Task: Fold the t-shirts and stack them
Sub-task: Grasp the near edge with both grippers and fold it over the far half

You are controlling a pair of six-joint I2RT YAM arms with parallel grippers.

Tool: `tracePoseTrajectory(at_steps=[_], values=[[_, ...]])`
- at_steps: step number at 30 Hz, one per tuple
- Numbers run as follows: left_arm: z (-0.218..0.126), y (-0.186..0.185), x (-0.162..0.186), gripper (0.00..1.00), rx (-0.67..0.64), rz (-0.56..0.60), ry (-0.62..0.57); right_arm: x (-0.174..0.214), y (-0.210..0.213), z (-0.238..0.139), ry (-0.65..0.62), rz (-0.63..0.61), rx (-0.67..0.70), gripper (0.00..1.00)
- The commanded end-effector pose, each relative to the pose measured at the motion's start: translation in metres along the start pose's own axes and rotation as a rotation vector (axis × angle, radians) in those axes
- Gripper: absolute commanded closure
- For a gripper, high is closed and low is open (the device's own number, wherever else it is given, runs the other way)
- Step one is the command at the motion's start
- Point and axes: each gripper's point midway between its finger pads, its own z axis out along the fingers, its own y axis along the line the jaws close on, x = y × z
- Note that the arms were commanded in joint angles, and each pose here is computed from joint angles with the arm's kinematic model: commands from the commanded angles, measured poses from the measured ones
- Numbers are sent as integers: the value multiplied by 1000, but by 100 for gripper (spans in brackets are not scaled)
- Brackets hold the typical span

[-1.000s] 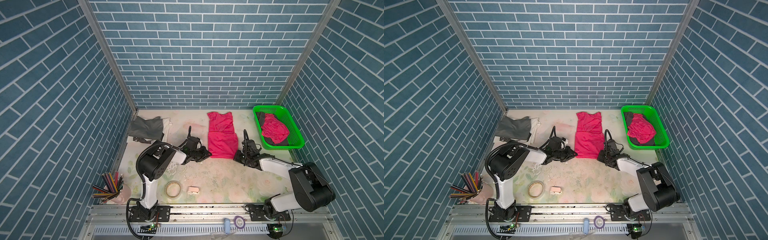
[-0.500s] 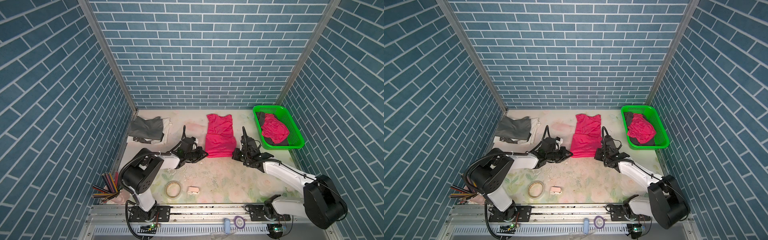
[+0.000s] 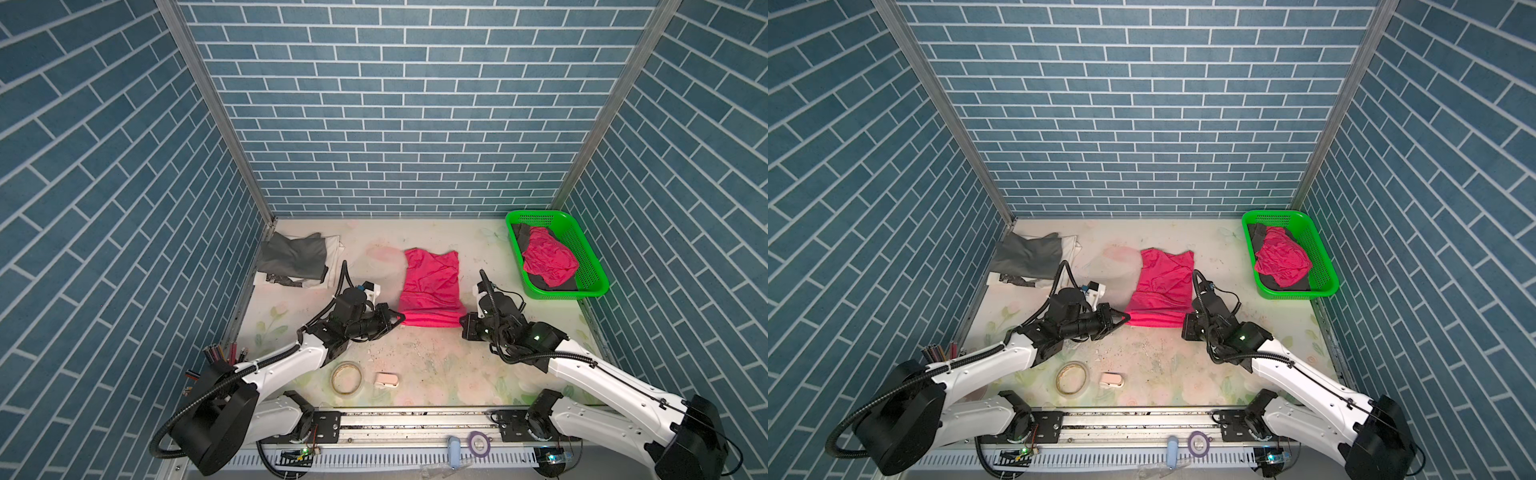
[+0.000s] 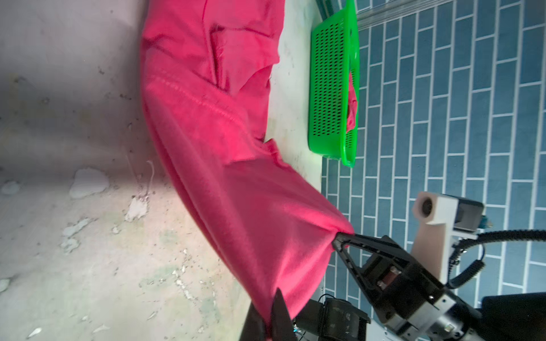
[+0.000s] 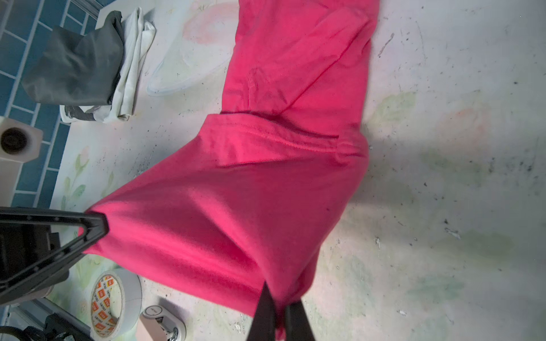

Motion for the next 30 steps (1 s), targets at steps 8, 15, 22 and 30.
tracePoseTrajectory(at_steps=[8,15,22,30], values=[[26,-43,-69,100,64,10,9,-89,-4,23,-62,30,-11,100],[54,-54,-114,100,86,17,14,-138,-21,59,-38,56,-37,100],[84,-39,-155,100,77,-14,12,-167,-35,92,30,93,-112,100],[109,-16,-193,100,66,-54,0,-185,-45,126,66,114,-149,100]])
